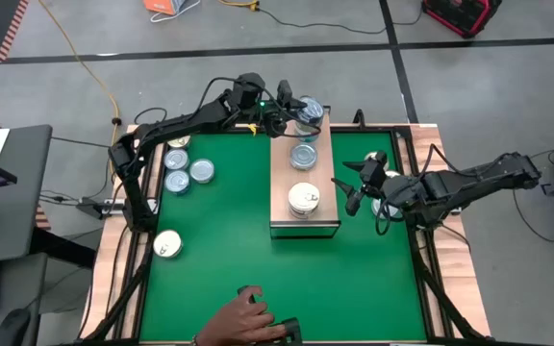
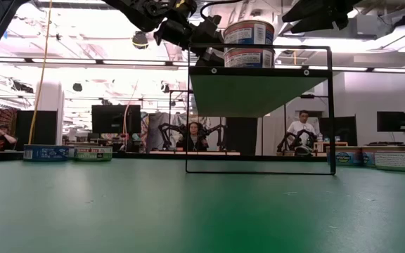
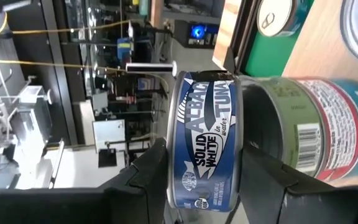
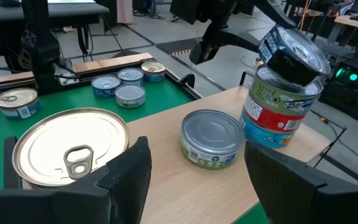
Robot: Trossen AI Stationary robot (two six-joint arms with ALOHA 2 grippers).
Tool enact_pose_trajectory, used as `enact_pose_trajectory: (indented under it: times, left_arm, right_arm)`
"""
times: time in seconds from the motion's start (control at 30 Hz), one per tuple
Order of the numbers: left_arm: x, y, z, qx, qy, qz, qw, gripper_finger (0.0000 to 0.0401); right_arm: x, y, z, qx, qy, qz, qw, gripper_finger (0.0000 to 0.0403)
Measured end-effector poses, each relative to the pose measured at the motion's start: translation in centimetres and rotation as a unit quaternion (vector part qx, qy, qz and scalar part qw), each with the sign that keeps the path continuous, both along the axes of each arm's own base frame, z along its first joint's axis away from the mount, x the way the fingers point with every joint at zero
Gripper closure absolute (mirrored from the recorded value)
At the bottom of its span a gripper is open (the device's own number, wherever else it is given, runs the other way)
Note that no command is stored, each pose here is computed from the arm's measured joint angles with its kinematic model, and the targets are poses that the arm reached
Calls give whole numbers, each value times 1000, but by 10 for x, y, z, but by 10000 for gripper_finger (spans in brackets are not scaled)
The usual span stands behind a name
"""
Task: Stack canned seafood by type on shelf
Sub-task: Stack the blue tuna can on top of the green tuna can on the shelf
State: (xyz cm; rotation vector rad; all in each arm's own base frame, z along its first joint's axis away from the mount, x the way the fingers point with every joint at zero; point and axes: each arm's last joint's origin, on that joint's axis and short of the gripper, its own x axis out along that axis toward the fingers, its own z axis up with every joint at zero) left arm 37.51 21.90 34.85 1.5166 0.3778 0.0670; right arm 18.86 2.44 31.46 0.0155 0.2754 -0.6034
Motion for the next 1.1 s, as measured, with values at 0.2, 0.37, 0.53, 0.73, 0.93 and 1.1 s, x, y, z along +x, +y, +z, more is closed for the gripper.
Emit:
enact_pose_trajectory:
  times: [0.2,0.37,0.53,0.73,0.93,1.1]
  left_arm:
    - [0,0,-1,1,5,11,1000,234]
    - [0,-1,-3,-8,13,11,1000,195]
    - [0,-3,-7,-24,27,13,999,174]
    - [-1,-3,3,-47,27,28,998,174]
    - [-3,-4,11,-58,50,26,997,174]
    - [-3,-4,12,-47,46,21,998,174]
  right_arm:
    - [0,0,0,3,-1,-1,1000,117]
    - [0,0,0,4,-2,-2,1000,117]
    - [0,0,0,5,-2,-2,1000,117]
    - [0,0,0,5,-2,-2,1000,117]
    - [0,0,0,5,-2,-1,1000,117]
    - [0,0,0,5,-2,-2,1000,117]
